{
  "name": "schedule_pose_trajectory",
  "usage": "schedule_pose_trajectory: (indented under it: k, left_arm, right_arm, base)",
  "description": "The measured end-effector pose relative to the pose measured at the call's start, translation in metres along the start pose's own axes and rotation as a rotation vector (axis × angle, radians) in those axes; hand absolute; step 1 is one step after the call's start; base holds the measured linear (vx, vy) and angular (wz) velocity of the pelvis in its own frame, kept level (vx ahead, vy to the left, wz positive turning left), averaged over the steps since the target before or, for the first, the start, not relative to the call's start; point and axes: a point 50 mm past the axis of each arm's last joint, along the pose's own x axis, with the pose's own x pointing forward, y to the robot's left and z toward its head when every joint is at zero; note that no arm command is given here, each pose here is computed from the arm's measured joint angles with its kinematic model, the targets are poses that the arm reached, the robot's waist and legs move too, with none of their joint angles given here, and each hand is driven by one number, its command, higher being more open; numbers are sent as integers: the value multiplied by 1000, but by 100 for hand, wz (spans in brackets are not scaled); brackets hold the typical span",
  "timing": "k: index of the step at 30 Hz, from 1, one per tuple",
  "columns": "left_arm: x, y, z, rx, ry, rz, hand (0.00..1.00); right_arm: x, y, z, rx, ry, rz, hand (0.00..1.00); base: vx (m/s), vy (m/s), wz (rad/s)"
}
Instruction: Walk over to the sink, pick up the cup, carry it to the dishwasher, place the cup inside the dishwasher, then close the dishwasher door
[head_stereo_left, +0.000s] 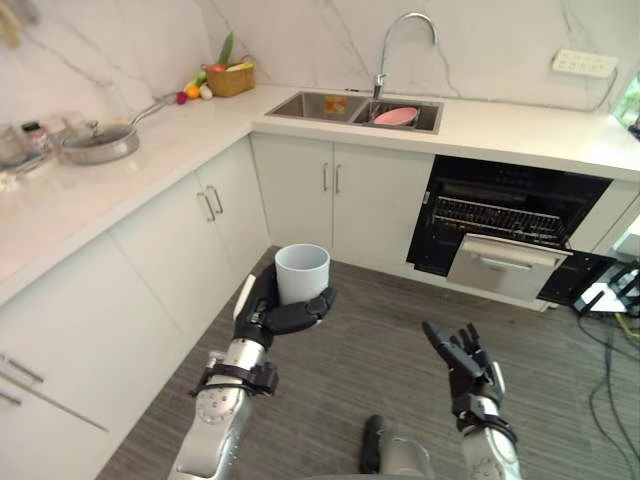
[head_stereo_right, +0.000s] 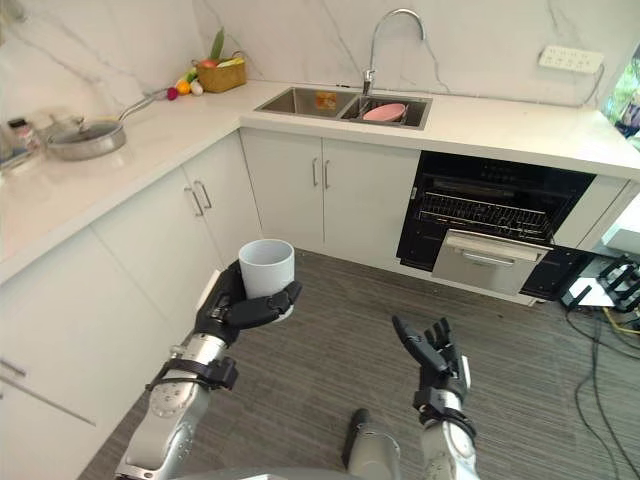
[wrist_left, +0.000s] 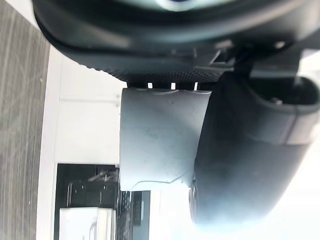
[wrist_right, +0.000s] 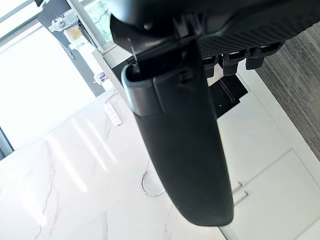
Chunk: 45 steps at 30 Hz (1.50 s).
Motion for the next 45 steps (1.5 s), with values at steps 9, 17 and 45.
schedule_pose_trajectory:
  k: [9, 17, 45]
  left_arm:
    - [4, -11, -6, -47, 22, -4, 0]
    - [-8, -14, -8, -126, 28, 60, 0]
    - [-1, -31, -6, -64, 31, -128, 0]
  right_arm:
    - [1, 12, 25, 21, -98, 86, 100]
    - [7, 41, 29, -54, -82, 225, 100]
    - [-6, 56, 39, -99, -186, 194, 100]
  base:
    - [335, -155, -31]
    - [308, -38, -41]
    - [251, 83, -8]
